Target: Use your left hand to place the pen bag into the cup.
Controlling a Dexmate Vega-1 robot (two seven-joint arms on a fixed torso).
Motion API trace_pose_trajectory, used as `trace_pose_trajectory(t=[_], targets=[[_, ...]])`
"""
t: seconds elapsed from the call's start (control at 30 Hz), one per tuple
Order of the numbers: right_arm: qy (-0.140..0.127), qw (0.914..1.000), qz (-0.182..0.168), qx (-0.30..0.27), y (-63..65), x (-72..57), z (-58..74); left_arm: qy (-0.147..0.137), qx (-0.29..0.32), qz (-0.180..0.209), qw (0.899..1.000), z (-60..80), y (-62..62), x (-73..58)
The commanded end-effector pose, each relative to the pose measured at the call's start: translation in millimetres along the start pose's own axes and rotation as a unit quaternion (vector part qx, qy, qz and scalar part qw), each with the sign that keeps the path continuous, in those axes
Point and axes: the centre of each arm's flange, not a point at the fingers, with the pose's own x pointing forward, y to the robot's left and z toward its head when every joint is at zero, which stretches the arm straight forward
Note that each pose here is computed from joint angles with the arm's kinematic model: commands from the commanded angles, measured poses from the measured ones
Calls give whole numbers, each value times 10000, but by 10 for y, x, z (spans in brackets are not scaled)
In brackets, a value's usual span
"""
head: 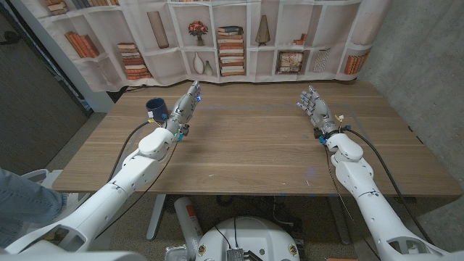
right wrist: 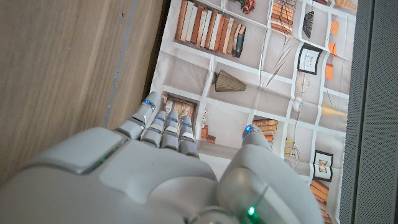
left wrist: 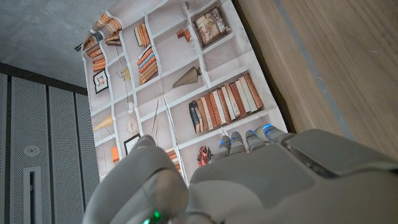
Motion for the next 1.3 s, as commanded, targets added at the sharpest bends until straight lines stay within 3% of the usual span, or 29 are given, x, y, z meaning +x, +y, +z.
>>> trace_pose_trajectory(t=[0.03,0.93,1.3], targets=[[59,10000,-17,-48,45,-40,-25,-274,73,19,9996,74,86,-251],[40,9999,-8,-128,113,-19,17,-733,478,-18,9962,219,169,-556],[67,9999,-68,-129,129,-44,7,-774,578,-69,9953,235,213,-629]])
